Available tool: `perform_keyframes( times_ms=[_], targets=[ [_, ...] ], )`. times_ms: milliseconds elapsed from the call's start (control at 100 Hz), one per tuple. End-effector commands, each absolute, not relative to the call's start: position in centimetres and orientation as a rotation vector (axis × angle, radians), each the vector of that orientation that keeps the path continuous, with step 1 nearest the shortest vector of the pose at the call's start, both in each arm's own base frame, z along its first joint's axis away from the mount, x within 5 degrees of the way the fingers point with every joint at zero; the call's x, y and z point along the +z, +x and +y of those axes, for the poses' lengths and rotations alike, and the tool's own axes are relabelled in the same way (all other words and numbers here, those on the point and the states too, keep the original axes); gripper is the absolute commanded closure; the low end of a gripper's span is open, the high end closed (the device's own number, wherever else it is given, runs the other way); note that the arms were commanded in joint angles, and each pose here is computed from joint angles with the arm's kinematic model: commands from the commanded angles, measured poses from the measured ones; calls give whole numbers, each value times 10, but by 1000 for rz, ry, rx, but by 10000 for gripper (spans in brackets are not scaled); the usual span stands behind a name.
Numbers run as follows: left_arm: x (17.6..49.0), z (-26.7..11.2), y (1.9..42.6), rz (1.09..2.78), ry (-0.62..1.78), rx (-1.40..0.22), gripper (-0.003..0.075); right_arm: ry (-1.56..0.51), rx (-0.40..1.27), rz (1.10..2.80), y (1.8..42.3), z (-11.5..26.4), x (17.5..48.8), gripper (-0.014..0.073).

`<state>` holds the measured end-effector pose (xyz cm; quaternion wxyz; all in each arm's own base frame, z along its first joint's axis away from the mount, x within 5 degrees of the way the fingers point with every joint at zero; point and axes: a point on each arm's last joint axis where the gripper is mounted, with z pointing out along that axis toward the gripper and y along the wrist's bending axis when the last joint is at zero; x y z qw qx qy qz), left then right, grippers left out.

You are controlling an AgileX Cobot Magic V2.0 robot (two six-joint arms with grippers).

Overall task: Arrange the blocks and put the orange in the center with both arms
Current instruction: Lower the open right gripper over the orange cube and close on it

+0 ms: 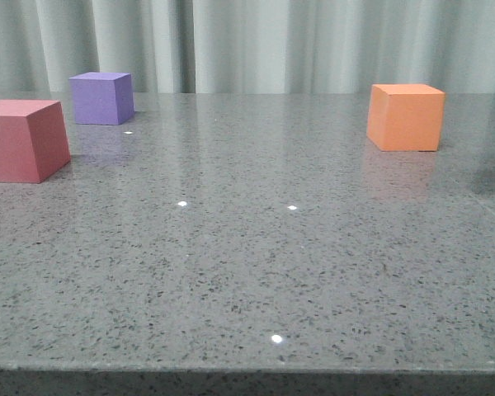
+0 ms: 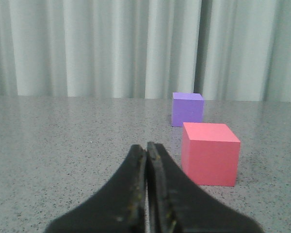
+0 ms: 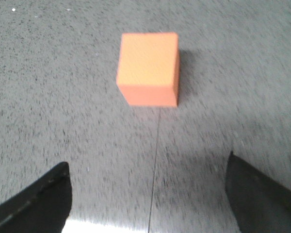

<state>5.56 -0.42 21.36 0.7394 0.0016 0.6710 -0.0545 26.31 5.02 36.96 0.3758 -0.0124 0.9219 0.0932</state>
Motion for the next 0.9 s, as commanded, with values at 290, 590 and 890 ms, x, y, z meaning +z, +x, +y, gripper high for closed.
perform_keyframes(
  times_ms=[290,590,890],
  targets=[
    [208,-4,54,1401,-4,-131,741,-113,141,2296,348,68,386,-38],
    [208,-4,54,1401,-4,-131,741,-119,126,2356,378,74,359,-38],
    [208,-4,54,1401,-4,-131,741,-117,130,2393,392,77,338,-38]
  ],
)
